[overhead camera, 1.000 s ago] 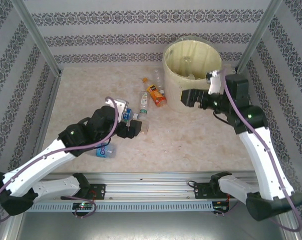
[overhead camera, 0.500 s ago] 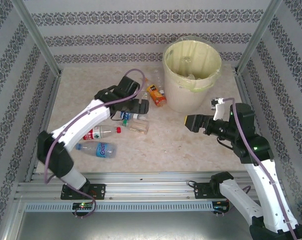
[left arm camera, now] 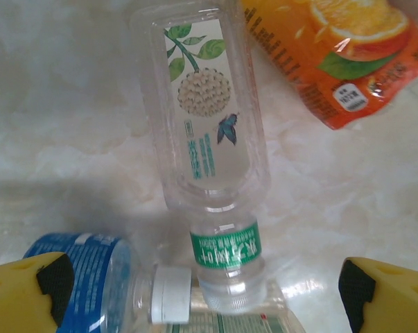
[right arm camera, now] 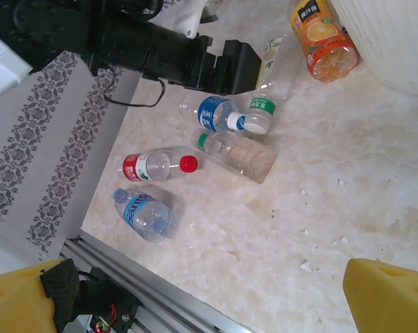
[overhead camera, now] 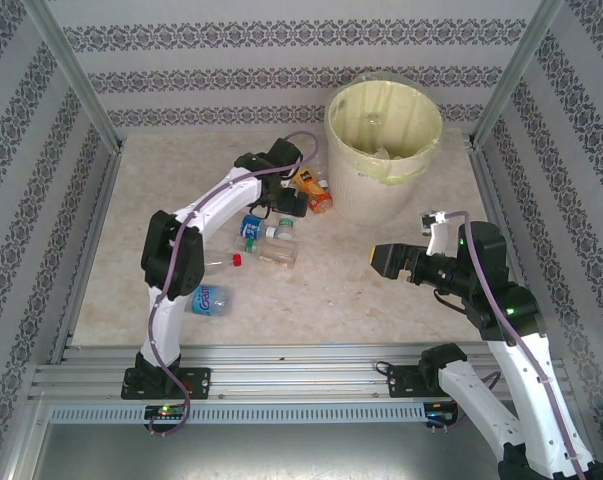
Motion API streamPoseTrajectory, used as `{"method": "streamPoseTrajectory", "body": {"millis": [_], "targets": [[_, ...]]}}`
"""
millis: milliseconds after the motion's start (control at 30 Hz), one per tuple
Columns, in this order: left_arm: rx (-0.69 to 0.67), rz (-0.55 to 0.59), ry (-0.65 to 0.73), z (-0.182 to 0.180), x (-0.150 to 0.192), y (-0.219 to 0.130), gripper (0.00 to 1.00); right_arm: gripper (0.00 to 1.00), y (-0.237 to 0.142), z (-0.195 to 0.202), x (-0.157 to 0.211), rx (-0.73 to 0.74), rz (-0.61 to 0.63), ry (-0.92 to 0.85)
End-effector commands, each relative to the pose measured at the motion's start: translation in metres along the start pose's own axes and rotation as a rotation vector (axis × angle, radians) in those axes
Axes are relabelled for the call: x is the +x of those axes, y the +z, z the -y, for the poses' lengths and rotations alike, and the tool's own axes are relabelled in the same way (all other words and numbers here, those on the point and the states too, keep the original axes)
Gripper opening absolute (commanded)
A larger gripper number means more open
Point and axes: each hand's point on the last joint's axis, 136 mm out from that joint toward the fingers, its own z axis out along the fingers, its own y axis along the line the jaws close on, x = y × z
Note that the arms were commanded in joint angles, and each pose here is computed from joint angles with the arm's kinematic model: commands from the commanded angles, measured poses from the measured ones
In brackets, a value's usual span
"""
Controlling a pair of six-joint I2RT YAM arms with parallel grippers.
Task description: Put the plastic bottles in the bin
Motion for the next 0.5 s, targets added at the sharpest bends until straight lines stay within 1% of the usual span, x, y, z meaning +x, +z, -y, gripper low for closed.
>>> {"method": "streamPoseTrajectory", "body": {"millis": [0, 233, 367, 467], "targets": [[0.009, -0.055, 0.030, -0.005, 0.002, 0.012, 0.98, 0.98, 0.000, 0.002, 0.010, 0.003, -0.027, 0.015], [0.037, -0.085, -0.009, 0.002, -0.001, 0.044, 0.97, 0.98, -0.003, 0.003, 0.012, 0.003, -0.019, 0.020], [0.026, -0.094, -0.034, 0.001, -0.002, 0.059, 0.95, 0.98, -0.003, 0.003, 0.013, 0.004, -0.021, 0.022], [0.050, -0.098, -0.037, 0.006, -0.003, 0.065, 0.91, 0.98, -0.004, 0.004, 0.014, 0.008, -0.022, 0.025]]}}
